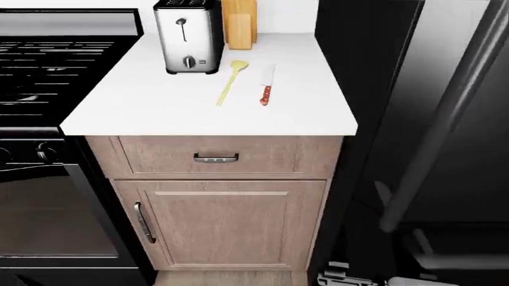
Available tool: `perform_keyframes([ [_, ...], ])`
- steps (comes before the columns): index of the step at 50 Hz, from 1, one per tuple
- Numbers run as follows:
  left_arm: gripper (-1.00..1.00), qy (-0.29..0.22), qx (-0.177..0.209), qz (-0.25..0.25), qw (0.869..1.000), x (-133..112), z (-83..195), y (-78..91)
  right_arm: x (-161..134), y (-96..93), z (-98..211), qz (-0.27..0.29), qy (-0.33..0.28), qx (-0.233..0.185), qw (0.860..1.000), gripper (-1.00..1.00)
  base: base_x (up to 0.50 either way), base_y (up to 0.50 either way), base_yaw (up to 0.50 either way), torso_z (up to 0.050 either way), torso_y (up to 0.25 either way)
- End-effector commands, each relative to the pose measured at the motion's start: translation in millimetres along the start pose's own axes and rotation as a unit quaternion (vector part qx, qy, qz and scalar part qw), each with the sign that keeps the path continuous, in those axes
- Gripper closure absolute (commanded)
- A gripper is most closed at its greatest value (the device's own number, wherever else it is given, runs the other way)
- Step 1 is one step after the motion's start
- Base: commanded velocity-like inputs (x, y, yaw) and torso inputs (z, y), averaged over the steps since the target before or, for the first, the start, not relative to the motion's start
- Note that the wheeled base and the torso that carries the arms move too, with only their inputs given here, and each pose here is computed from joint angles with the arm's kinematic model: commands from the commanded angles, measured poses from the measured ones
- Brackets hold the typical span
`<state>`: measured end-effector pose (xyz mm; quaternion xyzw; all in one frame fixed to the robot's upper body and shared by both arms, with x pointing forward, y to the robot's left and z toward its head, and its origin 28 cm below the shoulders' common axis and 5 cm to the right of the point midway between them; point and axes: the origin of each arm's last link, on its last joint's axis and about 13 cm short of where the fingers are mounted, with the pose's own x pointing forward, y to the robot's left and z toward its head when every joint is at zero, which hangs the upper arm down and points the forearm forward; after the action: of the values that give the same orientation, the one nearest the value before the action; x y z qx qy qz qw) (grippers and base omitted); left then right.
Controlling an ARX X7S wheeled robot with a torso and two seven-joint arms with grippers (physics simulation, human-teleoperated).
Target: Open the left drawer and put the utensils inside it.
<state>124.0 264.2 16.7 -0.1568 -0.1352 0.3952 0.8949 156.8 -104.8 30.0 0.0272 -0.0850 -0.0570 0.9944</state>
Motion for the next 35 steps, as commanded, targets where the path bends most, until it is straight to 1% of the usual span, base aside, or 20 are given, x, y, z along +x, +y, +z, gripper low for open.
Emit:
perform_keyframes([
  [1, -1.0, 0.001, -0.003, 0.0, 1.0, -0.3, 0.2, 0.5, -0.7, -0.1, 0.3, 0.002, 0.0, 0.001, 1.0, -1.0, 0.0, 0.5, 0.0, 0.0, 0.0],
  [9, -1.0, 0.002, -0.003, 0.0, 1.0, 0.1, -0.4, 0.4, -0.3, 0.0, -0.4, 0.003, 0.0, 0.0, 1.0, -1.0, 0.0, 0.5, 0.0, 0.0, 0.0],
  [10, -1.0, 0.002, -0.003, 0.0, 1.0, 0.2, -0.4, 0.3, 0.1, -0.2, -0.4, 0.001, 0.002, 0.011, 1.0, -1.0, 0.0, 0.5, 0.0, 0.0, 0.0],
  [14, -1.0, -0.002, 0.006, -0.003, 1.0, 0.3, -0.4, -0.9, 0.0, 0.2, -1.0, 0.006, 0.004, 0.006, 1.0, -1.0, 0.0, 0.23, 0.0, 0.0, 0.0],
  [15, -1.0, 0.02, 0.001, -0.009, 1.0, 1.9, -2.7, -2.0, 0.3, 0.3, -1.0, 0.005, 0.006, 0.008, 1.0, -1.0, 0.0, 0.11, 0.0, 0.0, 0.0],
  [16, -1.0, 0.03, 0.017, -0.018, 0.999, 6.4, -5.2, -3.7, -0.4, 0.5, -0.9, 0.005, 0.006, 0.007, 1.0, -1.0, 0.0, 0.1, 0.0, 0.0, 0.0],
  [17, -1.0, 0.034, 0.019, -0.029, 0.999, 7.9, -5.0, -5.2, -0.8, 0.4, -0.8, 0.007, 0.006, 0.008, 1.0, -1.0, 0.0, 0.11, 0.0, 0.0, 0.0],
  [18, -1.0, 0.005, 0.071, -0.048, 0.996, 10.9, 2.5, -8.1, -0.8, 0.2, -1.2, 0.007, 0.007, 0.007, 1.0, -1.0, 0.0, 0.11, 0.0, 0.0, 0.0],
  [19, -1.0, 0.003, 0.071, -0.052, 0.996, 12.1, 6.1, -8.6, -0.8, 0.3, -1.4, 0.007, 0.007, 0.006, 1.0, -1.0, 0.0, 0.1, 0.0, 0.0, 0.0],
  [21, -1.0, -0.022, 0.1, -0.065, 0.993, 20.3, 28.2, -8.1, -0.9, 0.9, -1.7, 0.008, 0.005, 0.0, 1.0, -1.0, 0.0, 0.1, 0.0, 0.0, 0.0],
  [24, -1.0, -0.061, 0.136, -0.067, 0.987, 26.6, 62.3, 0.8, -1.2, 1.0, -1.5, 0.008, 0.004, -0.002, 1.0, -1.0, 0.0, 0.1, 0.0, 0.0, 0.0],
  [26, -1.0, -0.08, 0.165, -0.07, 0.981, 26.2, 79.9, 9.7, -1.3, 0.3, -0.8, 0.003, 0.004, 0.008, 1.0, -1.0, 0.0, 0.1, 0.0, 0.0, 0.0],
  [27, -1.0, -0.1, 0.186, -0.063, 0.975, 22.8, 99.3, 24.1, -0.6, -0.6, 0.2, -0.006, 0.002, 0.017, 1.0, -1.0, 0.0, 0.0, 0.0, 0.0, 0.0],
  [28, -1.0, -0.109, 0.181, -0.058, 0.976, 18.3, 109.2, 32.2, -1.3, 0.1, 0.4, -0.009, -0.008, 0.002, 1.0, -1.0, 0.0, 0.0, 0.0, 0.0, 0.0],
  [29, -1.0, -0.112, 0.177, -0.058, 0.976, 16.4, 113.6, 35.5, -1.8, 0.6, 0.3, -0.006, -0.006, 0.003, 1.0, -1.0, 0.0, 0.0, 0.0, 0.0, 0.0],
  [31, -1.0, -0.146, 0.177, -0.033, 0.973, 13.5, 135.2, 42.6, -2.3, 0.3, 0.6, -0.008, -0.008, 0.001, 1.0, -1.0, 0.0, 0.03, 0.0, 0.0, 0.0],
  [32, -1.0, -0.114, 0.142, -0.023, 0.983, -0.2, 155.4, 41.1, -2.0, 0.6, -0.9, -0.002, -0.01, 0.0, 1.0, -1.0, 0.0, 0.24, 0.0, 0.0, 0.0],
  [33, -1.0, -0.093, 0.111, -0.031, 0.989, -16.0, 175.3, 35.6, -1.8, 0.7, -0.7, -0.003, -0.01, -0.001, 1.0, -1.0, 0.0, 0.22, 0.0, 0.0, 0.0],
  [34, -1.0, -0.119, 0.116, -0.035, 0.986, -12.5, 193.8, 38.4, -1.8, 0.8, -0.4, -0.003, -0.01, 0.0, 1.0, -1.0, 0.0, 0.14, 0.0, 0.0, 0.0],
  [35, -1.0, -0.166, 0.155, -0.007, 0.974, -8.9, 210.6, 48.2, -1.8, 0.8, -0.5, -0.003, -0.01, 0.001, 1.0, -1.0, 0.0, 0.09, 0.0, 0.0, 0.0],
])
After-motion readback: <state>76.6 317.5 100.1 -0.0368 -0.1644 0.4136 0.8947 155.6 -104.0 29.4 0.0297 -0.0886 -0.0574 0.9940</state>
